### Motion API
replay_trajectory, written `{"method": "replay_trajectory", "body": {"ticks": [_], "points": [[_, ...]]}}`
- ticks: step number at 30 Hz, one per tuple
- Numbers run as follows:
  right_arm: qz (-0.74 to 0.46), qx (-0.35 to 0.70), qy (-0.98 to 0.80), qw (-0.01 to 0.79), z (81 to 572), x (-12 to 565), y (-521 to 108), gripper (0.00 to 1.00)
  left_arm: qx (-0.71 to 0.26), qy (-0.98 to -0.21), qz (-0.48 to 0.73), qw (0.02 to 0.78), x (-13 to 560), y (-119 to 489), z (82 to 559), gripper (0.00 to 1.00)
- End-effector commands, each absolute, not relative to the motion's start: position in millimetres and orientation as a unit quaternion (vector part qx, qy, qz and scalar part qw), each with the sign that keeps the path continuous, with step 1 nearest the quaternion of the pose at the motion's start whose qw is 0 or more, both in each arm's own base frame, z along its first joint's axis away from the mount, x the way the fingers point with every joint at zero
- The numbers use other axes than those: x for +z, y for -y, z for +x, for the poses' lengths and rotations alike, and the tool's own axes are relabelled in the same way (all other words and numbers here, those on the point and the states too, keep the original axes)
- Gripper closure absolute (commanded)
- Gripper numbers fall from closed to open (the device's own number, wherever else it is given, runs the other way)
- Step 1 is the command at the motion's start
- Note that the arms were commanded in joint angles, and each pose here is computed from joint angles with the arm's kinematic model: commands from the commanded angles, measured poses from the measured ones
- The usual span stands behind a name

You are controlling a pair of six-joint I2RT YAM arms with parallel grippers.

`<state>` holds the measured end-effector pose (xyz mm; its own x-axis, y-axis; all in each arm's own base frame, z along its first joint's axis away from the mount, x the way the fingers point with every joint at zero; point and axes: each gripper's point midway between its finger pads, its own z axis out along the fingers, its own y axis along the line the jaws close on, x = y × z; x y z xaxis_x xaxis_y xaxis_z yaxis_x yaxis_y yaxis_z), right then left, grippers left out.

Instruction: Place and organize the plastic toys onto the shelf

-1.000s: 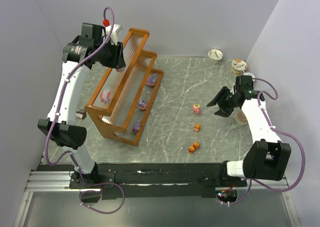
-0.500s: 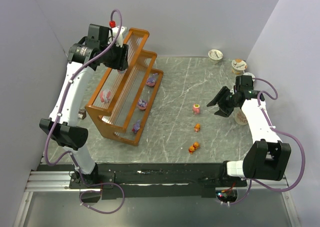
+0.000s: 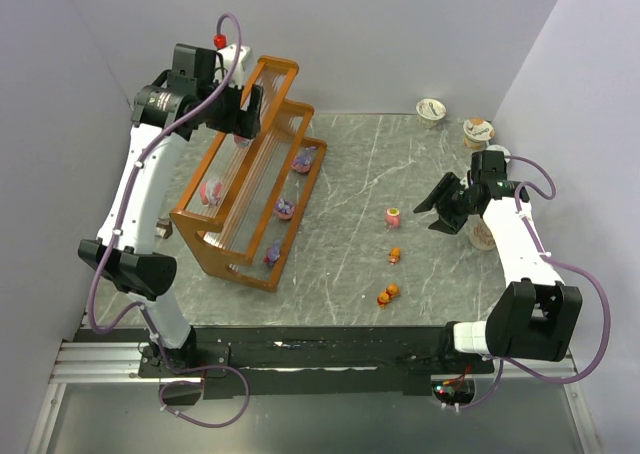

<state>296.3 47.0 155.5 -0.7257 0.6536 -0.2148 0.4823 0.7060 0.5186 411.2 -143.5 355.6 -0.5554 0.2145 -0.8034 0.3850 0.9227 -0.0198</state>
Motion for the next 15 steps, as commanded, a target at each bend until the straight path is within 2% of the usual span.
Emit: {"method": "replay_trajectory", "body": {"ticks": [1,2,8,15], "points": [[0.310,0.223,-0.898,0.219,304.8,167.2,-44.3,0.35,-0.098,-0.843,0.165,0.502,402.6,145.2,408.9,0.01],[0.311,0.222,-0.898,0.219,304.5,167.2,-43.9,0.35,-0.101,-0.839,0.166,0.508,407.9,147.1,407.5,0.03],[0.314,0.217,-0.898,0.218,304.2,166.3,-42.0,0.34,-0.140,-0.791,0.207,0.559,451.0,191.8,386.4,0.04],[0.321,0.204,-0.900,0.215,300.2,163.7,-38.4,0.34,-0.255,-0.724,0.302,0.565,470.2,309.7,331.5,0.04]]}}
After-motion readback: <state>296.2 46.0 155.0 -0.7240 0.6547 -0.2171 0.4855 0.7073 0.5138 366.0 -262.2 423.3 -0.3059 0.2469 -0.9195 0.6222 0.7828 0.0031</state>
